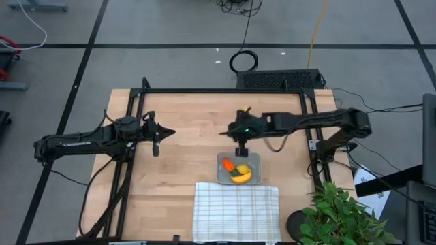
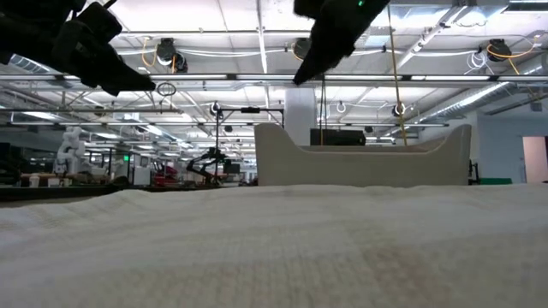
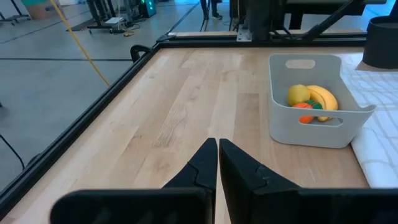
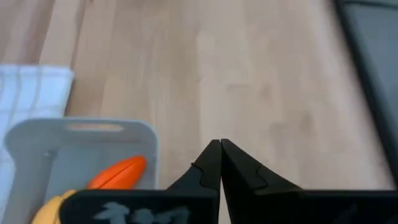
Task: Pick and placing Produce into tupperware
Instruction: Return to Home Position
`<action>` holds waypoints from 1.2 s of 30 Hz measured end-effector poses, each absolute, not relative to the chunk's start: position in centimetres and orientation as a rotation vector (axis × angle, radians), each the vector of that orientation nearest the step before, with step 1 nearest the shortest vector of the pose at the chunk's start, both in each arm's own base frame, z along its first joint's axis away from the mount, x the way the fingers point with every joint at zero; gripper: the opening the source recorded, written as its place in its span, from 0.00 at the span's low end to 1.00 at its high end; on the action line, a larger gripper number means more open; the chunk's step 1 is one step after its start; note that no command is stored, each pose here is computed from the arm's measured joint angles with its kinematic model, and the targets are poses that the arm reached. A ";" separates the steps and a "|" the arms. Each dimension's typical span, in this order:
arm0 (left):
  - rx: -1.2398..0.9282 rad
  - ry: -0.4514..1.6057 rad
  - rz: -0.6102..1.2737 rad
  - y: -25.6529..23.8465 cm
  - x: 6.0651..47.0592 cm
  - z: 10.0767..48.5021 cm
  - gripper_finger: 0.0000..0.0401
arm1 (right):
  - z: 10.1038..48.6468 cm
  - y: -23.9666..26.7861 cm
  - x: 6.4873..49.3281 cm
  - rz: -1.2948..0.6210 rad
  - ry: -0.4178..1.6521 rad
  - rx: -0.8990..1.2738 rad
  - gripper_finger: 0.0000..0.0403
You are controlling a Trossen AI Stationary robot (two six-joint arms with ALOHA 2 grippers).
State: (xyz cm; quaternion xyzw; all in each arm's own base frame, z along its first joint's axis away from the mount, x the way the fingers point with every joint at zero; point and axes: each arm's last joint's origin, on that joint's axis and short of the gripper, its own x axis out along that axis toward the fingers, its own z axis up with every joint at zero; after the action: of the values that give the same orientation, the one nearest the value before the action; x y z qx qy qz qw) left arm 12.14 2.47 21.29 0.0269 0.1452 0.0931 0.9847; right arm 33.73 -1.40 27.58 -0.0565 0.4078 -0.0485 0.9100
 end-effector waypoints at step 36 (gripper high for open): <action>0.225 0.079 0.103 2.2 12.1 26.1 0.00 | 43.0 -0.8 8.6 -0.219 0.244 0.048 0.00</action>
State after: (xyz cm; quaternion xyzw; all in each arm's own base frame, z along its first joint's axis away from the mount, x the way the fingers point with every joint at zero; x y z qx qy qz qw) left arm 12.11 2.20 26.12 0.1123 0.0395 0.0514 0.9916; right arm 8.58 -0.78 42.99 0.0240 0.1213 -0.1088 0.9863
